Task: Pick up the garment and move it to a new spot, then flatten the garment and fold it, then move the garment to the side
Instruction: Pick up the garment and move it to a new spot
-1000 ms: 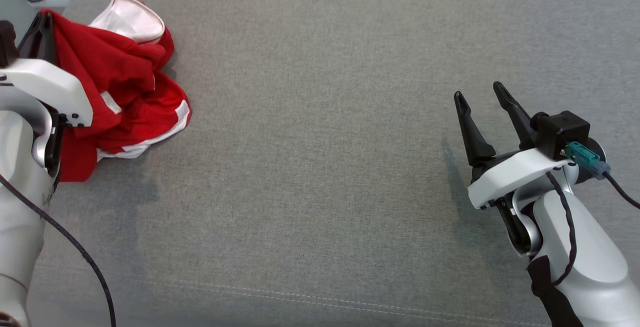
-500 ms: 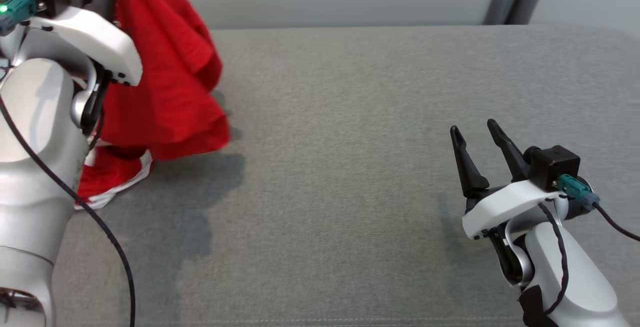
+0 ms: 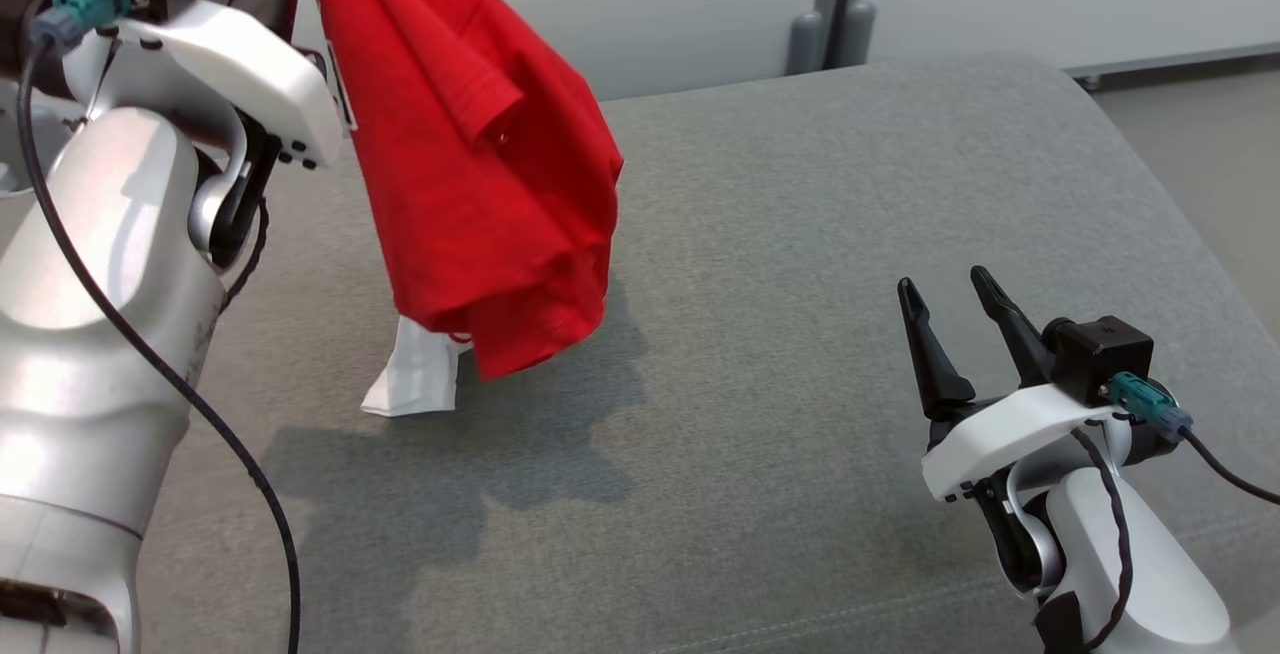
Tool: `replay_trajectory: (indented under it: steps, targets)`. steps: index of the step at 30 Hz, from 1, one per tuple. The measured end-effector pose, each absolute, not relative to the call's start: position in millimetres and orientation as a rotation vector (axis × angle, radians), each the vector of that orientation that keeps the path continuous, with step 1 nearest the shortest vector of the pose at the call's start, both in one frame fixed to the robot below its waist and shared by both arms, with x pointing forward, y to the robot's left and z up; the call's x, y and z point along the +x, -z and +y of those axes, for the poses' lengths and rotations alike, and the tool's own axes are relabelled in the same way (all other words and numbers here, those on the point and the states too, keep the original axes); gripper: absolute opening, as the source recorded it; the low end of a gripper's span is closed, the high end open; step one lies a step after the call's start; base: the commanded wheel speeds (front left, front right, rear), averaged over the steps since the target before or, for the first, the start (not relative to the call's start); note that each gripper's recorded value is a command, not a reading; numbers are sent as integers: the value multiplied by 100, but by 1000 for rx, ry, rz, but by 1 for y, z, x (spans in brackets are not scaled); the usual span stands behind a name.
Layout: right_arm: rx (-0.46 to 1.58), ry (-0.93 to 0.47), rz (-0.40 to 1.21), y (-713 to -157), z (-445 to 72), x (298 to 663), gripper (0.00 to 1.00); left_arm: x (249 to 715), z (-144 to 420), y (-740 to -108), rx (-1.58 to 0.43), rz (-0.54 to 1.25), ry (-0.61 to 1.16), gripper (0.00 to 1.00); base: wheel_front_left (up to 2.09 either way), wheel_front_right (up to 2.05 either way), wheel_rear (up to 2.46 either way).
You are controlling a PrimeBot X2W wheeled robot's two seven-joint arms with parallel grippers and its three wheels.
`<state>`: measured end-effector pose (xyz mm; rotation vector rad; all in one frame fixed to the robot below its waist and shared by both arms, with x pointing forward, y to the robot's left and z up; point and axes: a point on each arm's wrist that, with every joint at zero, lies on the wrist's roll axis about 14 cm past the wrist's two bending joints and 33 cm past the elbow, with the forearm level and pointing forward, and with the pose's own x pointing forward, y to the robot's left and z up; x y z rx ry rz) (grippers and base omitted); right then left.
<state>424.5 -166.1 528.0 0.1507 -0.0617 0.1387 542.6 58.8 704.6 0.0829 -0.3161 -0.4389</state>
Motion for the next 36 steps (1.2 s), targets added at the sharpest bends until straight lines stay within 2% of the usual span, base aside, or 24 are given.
replay_trajectory:
  steps: [8,15,16,17,18,26,36]
  targets:
    - [150,-77,-21,-511,-188,420,100,555,38,-624,25,-155,470,0,0,0,0]
    - [149,-73,13,-498,-189,425,100,540,9,-554,-72,-17,502,0,0,0,0]
    - [148,-77,13,-498,-188,426,100,537,8,-546,-78,4,501,4,0,0,0]
    - [147,-83,12,-499,-186,428,100,534,8,-538,-84,25,498,80,0,0,0]
    - [146,-89,10,-500,-184,429,100,530,8,-530,-88,47,500,100,0,0,0]
    - [141,-139,-8,-507,-168,439,100,504,28,-501,-139,103,439,100,0,0,0]
    - [152,-209,-32,-517,-141,450,100,465,113,-481,-138,88,224,100,0,0,0]
